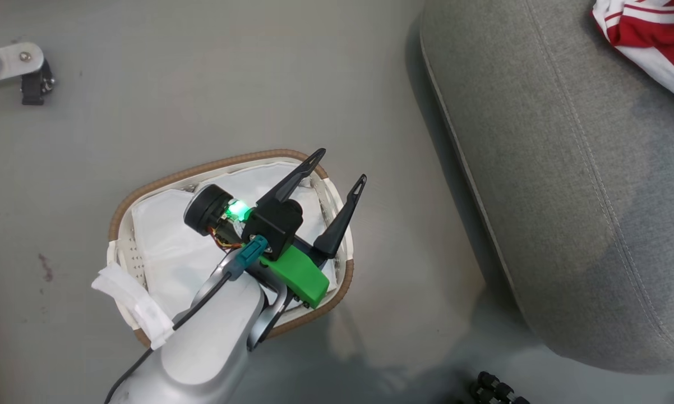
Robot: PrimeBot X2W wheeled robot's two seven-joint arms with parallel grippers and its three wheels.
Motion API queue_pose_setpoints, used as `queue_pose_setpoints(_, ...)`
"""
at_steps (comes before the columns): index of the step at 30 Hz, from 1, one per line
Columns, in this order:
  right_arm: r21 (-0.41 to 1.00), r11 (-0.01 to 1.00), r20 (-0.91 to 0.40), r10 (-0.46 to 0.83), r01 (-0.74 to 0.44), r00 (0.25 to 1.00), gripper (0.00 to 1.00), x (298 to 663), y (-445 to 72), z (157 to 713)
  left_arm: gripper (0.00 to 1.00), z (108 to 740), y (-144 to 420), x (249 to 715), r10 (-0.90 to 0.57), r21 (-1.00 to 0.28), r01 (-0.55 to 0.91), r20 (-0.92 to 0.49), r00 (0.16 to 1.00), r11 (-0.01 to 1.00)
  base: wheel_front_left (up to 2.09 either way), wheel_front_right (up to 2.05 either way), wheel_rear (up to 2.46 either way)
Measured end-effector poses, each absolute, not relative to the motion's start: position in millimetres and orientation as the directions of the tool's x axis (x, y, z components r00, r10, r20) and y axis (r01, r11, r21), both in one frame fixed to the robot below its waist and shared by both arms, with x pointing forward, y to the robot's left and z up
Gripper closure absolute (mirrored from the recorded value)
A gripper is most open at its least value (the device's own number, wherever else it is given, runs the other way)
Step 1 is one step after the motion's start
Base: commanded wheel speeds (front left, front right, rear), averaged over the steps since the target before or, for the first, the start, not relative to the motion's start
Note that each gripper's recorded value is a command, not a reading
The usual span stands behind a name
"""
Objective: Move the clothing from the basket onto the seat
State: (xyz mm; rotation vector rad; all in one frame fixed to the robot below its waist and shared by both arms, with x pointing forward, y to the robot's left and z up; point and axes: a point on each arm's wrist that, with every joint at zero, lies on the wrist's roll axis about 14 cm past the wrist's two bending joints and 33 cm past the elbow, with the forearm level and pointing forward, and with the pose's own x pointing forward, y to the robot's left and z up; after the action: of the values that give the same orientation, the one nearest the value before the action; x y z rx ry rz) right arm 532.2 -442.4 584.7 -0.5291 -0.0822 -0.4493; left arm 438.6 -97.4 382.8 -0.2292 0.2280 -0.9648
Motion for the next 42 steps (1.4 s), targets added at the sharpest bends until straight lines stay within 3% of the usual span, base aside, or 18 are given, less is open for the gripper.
queue_pose_setpoints(9, -0.444, 0.780, 0.021, -0.482, 0.440, 0.876, 1.00, 482.9, -447.5, 511.0, 0.00, 376.9, -111.6, 434.9, -0.856, -0.308, 0.803, -0.084, 0.511, 0.510, 0.00, 0.00, 0.00)
queue_pose_setpoints(10, -0.442, 0.780, 0.012, -0.488, 0.442, 0.873, 0.93, 478.4, -446.9, 507.3, 0.00, 376.9, -113.4, 434.4, -0.858, -0.308, 0.806, -0.083, 0.506, 0.505, 0.00, 0.00, 0.00)
queue_pose_setpoints(11, -0.439, 0.781, 0.007, -0.493, 0.445, 0.870, 0.68, 475.2, -446.8, 505.1, 0.00, 376.8, -114.6, 434.0, -0.860, -0.309, 0.808, -0.082, 0.503, 0.502, 0.00, 0.00, 0.00)
queue_pose_setpoints(12, -0.438, 0.780, 0.001, -0.497, 0.447, 0.868, 0.16, 470.9, -446.6, 502.9, 0.00, 377.2, -116.1, 433.4, -0.863, -0.310, 0.810, -0.081, 0.499, 0.498, 0.00, 0.00, 0.00)
queue_pose_setpoints(13, -0.434, 0.780, -0.003, -0.501, 0.450, 0.865, 0.00, 467.0, -445.8, 500.9, 0.00, 377.7, -117.3, 433.0, -0.864, -0.309, 0.812, -0.081, 0.496, 0.495, 0.00, 0.00, 0.00)
queue_pose_setpoints(29, -0.329, 0.821, -0.093, -0.520, 0.467, 0.849, 0.00, 395.3, -414.0, 464.2, 0.00, 401.5, -106.3, 431.6, -0.832, -0.302, 0.783, -0.071, 0.551, 0.544, 0.00, 0.00, 0.00)
queue_pose_setpoints(42, -0.363, 0.829, 0.139, -0.403, 0.425, 0.904, 0.00, 419.0, -398.5, 552.8, 0.00, 444.6, -82.0, 433.2, -0.743, -0.314, 0.704, -0.005, 0.670, 0.637, 0.00, 0.00, 0.00)
